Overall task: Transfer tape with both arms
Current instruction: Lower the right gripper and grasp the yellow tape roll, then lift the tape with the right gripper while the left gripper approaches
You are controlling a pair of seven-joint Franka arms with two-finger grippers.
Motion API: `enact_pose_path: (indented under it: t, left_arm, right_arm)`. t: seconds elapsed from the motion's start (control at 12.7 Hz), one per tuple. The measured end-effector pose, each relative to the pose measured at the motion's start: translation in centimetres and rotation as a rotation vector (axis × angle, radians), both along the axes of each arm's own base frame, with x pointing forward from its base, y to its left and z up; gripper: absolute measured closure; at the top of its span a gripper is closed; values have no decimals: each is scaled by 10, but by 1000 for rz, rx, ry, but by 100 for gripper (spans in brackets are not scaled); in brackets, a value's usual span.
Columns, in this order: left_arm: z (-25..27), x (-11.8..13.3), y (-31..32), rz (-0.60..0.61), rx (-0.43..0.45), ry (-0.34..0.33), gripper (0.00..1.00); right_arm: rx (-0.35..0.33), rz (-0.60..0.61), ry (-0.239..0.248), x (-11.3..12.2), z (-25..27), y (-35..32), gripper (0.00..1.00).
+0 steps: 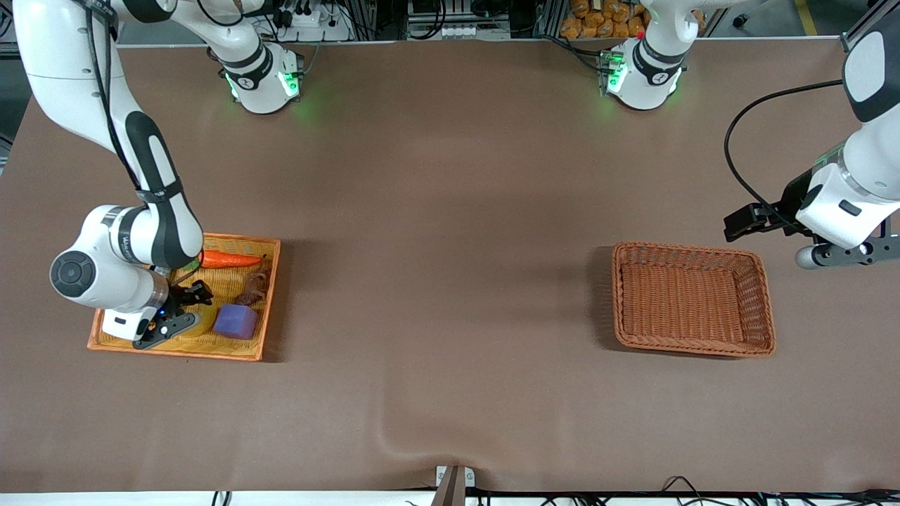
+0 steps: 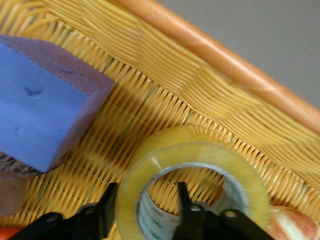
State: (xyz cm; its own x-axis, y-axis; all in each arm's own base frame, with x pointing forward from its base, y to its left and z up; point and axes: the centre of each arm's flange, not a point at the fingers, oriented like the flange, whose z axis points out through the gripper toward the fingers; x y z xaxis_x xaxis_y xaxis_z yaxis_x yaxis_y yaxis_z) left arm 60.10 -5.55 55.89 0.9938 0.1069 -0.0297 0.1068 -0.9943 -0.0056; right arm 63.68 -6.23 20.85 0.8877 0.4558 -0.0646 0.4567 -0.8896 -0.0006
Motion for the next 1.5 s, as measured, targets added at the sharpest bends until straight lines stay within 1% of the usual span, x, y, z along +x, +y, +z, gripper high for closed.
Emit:
enact_pose_path:
  t: [0.16,0.24,0.31,0.39,0.55,0.63,0.79,0.94,1.02,1.1,1.34,1.42,1.5]
  left_arm:
    - [0,0,0,0,1,-1,0]
    - [-1,1,0,0,1,-1,0]
    - [-1,1,0,0,2,-2,0]
    - [-1,2,1,0,2,-5,0]
    - [-1,3,1,0,2,-14,0]
    - [0,3,1,0,1,-20,0]
    - [-1,5,-1,-2,0,-25,0]
    - [-1,7,-3,-6,-2,-42,0]
    - [-3,9,-3,-6,-3,-44,0]
    - [-8,11,-3,-6,-4,-43,0]
    - [-24,19,-9,-15,-9,-35,0]
    - [-29,23,-11,-18,-11,-37,0]
    - [-35,25,-12,-20,-13,-34,0]
  right_arm:
    - [15,-18,8,-4,-5,2,74]
    - [17,-28,17,-3,-1,6,78]
    - [23,-33,38,0,9,12,78]
    - [33,-30,67,5,30,18,78]
    - [54,-19,103,17,96,25,78]
    - [64,-11,112,22,134,29,78]
    - [75,0,99,29,193,58,78]
    - [66,-52,79,32,225,132,78]
    - [59,-89,73,27,231,186,78]
    - [55,-137,74,16,228,246,78]
    - [99,-280,49,-31,185,420,78]
    - [115,-297,51,-46,165,461,78]
    - [132,-309,68,-55,147,489,78]
